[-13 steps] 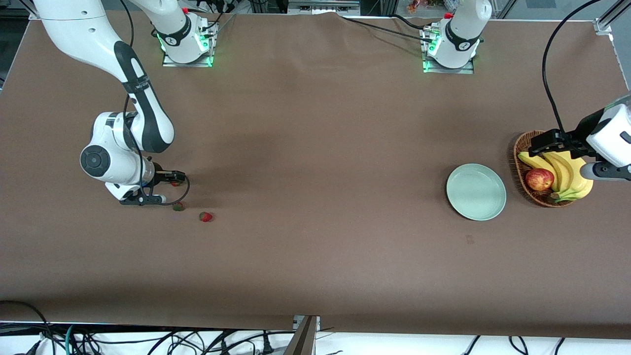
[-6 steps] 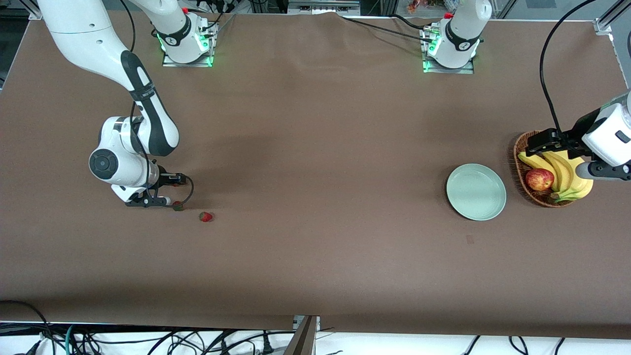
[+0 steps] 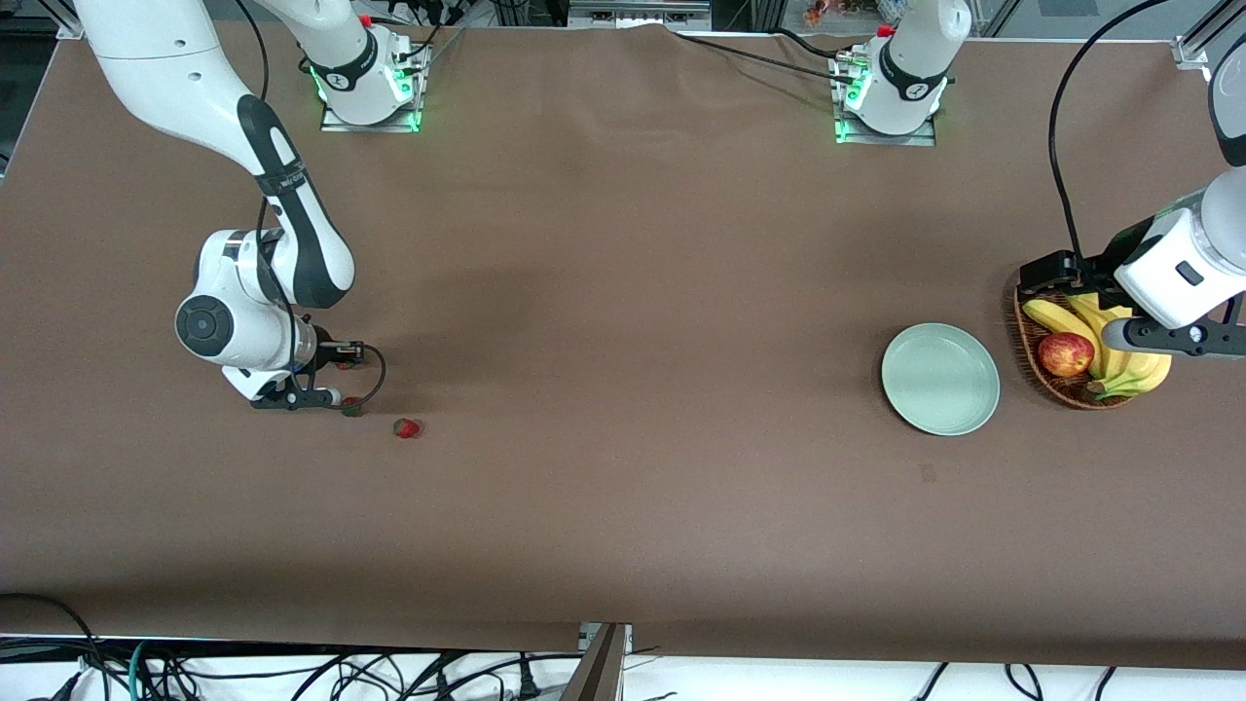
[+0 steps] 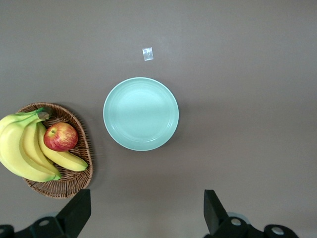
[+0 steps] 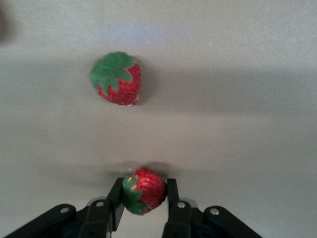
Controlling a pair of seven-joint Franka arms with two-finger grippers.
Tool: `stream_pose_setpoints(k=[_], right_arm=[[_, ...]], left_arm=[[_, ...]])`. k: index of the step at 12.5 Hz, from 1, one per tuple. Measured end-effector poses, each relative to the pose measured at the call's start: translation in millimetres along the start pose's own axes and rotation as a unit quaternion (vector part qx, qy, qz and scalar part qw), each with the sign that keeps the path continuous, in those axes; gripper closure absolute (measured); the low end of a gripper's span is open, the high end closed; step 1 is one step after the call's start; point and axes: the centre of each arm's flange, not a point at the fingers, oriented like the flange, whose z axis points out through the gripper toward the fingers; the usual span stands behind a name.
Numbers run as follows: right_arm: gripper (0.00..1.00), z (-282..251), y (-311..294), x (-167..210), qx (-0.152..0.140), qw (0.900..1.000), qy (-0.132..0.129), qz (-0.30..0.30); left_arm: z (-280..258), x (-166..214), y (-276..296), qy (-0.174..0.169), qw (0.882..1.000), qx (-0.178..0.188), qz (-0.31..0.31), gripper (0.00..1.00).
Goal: Collect all strawberries into plate
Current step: 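Close the right gripper around the nearest red strawberry, then carry the strawberry toward the table middle while the left gripper approaches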
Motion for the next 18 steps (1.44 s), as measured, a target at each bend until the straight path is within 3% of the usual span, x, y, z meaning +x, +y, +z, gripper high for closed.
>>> stream_pose_setpoints(k=[6, 8, 11, 15, 18], right_arm=[[0.62, -117, -59, 14, 0.012, 0.997, -0.062, 0.034], [0.62, -155, -103, 12, 0.01, 0.997, -0.065, 0.05], [0.62, -201, -193, -2, 0.056, 0.995, -0.058, 0.065], [0.62, -246, -292, -29, 0.082, 0.991, -0.026, 0.103], [0.62, -244, -374, -44, 0.147, 0.979, 0.006, 0.139]], left_arm=[[4, -13, 8, 0.003, 1.0, 0.0, 0.0, 0.0], [7, -11, 8, 0.007, 1.0, 0.0, -0.001, 0.0], [20, -2, 7, 0.032, 0.999, 0.0, -0.002, 0.0], [57, 15, 0, 0.049, 0.999, -0.006, -0.01, 0.0], [105, 38, 1, 0.055, 0.998, -0.037, -0.02, 0.0]])
